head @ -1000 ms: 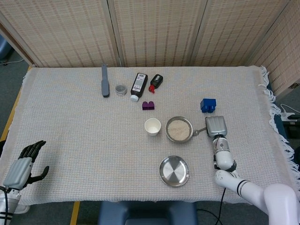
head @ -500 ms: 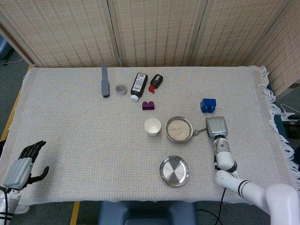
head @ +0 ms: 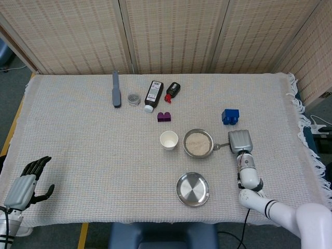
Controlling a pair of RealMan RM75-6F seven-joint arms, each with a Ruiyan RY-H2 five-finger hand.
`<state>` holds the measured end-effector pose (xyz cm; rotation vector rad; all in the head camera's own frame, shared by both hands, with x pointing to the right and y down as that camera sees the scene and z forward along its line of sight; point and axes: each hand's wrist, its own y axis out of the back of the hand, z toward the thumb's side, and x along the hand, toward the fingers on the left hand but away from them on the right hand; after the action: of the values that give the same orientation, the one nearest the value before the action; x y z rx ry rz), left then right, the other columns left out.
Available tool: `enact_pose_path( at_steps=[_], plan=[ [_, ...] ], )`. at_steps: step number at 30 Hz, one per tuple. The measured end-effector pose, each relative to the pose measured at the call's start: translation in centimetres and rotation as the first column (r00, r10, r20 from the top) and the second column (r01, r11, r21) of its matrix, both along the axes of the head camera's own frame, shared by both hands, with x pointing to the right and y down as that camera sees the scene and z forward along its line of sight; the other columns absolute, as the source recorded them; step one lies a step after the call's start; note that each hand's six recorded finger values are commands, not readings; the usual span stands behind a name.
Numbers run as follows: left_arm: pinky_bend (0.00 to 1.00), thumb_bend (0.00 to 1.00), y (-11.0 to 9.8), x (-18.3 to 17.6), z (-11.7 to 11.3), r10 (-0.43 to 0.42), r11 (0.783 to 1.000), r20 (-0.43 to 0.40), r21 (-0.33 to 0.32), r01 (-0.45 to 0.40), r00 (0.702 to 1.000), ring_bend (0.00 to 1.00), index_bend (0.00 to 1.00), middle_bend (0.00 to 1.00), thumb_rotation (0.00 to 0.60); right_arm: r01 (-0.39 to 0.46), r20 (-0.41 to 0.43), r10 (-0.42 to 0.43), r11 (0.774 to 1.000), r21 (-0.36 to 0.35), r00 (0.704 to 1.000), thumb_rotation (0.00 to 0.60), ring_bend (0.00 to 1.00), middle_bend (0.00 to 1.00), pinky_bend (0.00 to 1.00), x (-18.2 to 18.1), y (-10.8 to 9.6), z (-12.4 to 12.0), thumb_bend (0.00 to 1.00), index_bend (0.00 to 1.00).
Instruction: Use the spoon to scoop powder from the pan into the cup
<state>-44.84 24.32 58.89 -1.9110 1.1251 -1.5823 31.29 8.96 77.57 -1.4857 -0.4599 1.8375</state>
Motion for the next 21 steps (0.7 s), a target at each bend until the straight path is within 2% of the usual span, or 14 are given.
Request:
enact_pose_path(
  at_steps=[21],
  plan=[
    [0.00,0.41,0.1,0.0,-0.1,0.002,1.000,-0.001,0.001,-0.002,1.000,0.00,0.00,0.00,0.600,0.013,0.011,-0.013,1.000,-0.016,1.000,0.600,1.00,0.97,1.00,0.7,1.1,-1.1,0.34,0.56]
  ],
)
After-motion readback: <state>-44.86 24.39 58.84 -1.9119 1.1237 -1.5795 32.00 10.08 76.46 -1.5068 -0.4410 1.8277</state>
